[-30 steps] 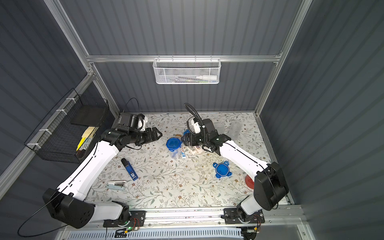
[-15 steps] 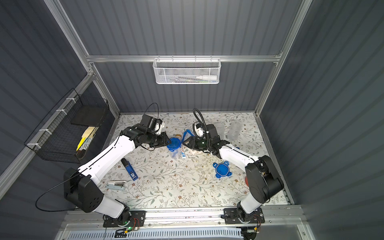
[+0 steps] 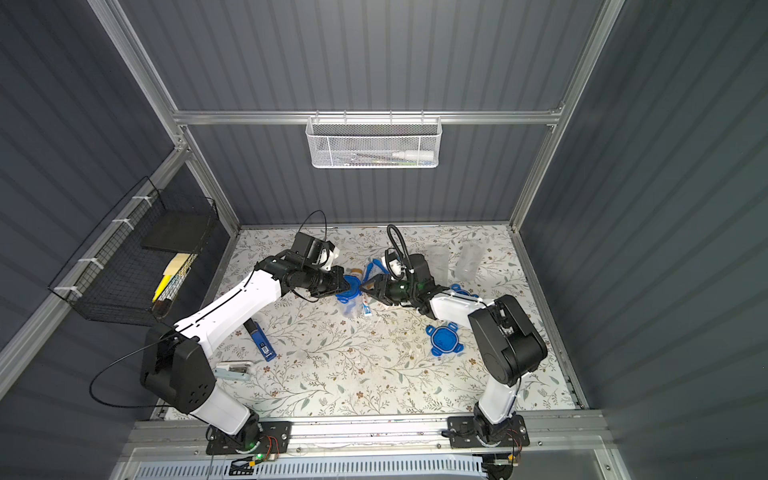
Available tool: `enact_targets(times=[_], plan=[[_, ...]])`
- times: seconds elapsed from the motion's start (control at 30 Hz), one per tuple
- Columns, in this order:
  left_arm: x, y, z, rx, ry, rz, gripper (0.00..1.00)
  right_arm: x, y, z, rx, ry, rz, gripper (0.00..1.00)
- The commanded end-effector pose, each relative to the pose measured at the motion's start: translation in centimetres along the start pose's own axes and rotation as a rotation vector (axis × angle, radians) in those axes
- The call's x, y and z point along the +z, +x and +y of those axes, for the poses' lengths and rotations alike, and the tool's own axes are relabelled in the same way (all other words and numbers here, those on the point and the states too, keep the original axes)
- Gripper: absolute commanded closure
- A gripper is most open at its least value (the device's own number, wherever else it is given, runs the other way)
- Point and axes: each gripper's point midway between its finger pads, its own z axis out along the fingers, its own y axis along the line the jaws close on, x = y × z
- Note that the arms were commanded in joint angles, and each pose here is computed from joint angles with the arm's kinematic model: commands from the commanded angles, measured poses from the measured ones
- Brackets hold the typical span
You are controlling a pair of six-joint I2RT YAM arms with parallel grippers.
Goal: Take out toiletry kits
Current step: Unfasten the latch on the container.
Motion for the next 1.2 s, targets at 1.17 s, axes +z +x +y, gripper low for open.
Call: enact_targets(times=[1.17], plan=[[2.8,1.9,2.6,-0.05,-0.045,0.061,1.0,1.2,0.2,1.6,0.045,-0.216,0.014,0.31]])
